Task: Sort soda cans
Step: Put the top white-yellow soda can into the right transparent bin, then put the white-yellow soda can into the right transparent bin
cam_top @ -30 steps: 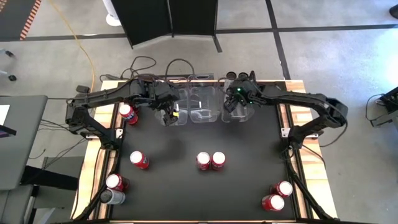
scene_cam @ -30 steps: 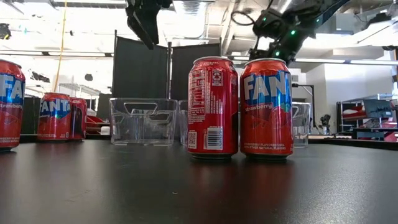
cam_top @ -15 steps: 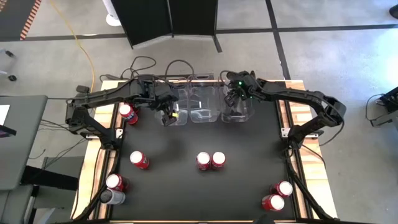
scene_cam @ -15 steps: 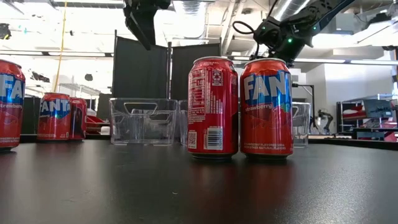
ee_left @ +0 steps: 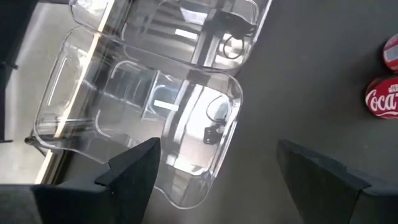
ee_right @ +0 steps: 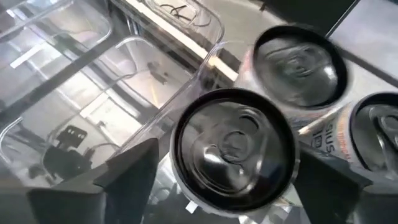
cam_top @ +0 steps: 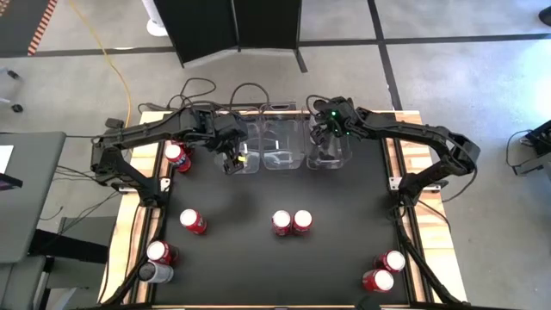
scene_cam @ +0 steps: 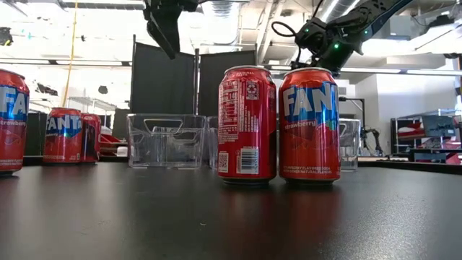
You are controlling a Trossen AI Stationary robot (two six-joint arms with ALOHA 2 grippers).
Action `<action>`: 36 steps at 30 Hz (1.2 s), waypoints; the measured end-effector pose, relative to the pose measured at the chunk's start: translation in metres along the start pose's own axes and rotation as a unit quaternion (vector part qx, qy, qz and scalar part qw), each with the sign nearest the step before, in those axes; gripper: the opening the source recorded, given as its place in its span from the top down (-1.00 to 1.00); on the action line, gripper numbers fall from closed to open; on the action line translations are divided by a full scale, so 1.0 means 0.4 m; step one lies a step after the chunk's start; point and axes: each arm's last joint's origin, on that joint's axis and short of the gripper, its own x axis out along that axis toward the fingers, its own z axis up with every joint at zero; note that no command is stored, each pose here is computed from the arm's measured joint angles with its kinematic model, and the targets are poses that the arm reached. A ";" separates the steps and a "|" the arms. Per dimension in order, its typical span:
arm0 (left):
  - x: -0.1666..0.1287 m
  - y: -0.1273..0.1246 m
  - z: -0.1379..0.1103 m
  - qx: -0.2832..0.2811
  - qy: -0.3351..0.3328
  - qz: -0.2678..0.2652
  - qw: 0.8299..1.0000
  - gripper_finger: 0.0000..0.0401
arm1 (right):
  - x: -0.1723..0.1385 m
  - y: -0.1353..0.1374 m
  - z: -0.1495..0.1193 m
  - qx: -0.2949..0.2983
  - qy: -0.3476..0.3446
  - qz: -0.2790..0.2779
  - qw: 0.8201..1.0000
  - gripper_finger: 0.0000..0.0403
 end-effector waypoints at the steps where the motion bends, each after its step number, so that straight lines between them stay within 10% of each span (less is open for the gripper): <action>1: 0.000 0.000 0.000 0.000 0.000 0.000 1.000 -0.57 | 0.000 0.000 -0.001 -0.001 0.002 0.001 1.000 -0.85; 16: -0.077 -0.009 -0.094 -0.087 0.119 -0.017 0.989 -0.57 | -0.190 0.022 0.041 0.074 -0.118 0.064 0.988 -0.95; 25: -0.130 -0.111 -0.136 -0.172 0.209 -0.205 0.941 -0.57 | -0.273 0.038 0.040 0.075 -0.159 0.104 0.979 -0.95; 36: -0.193 -0.248 -0.205 -0.102 0.260 -0.251 0.927 -0.55 | -0.278 0.081 0.029 0.045 -0.151 0.130 0.979 -0.95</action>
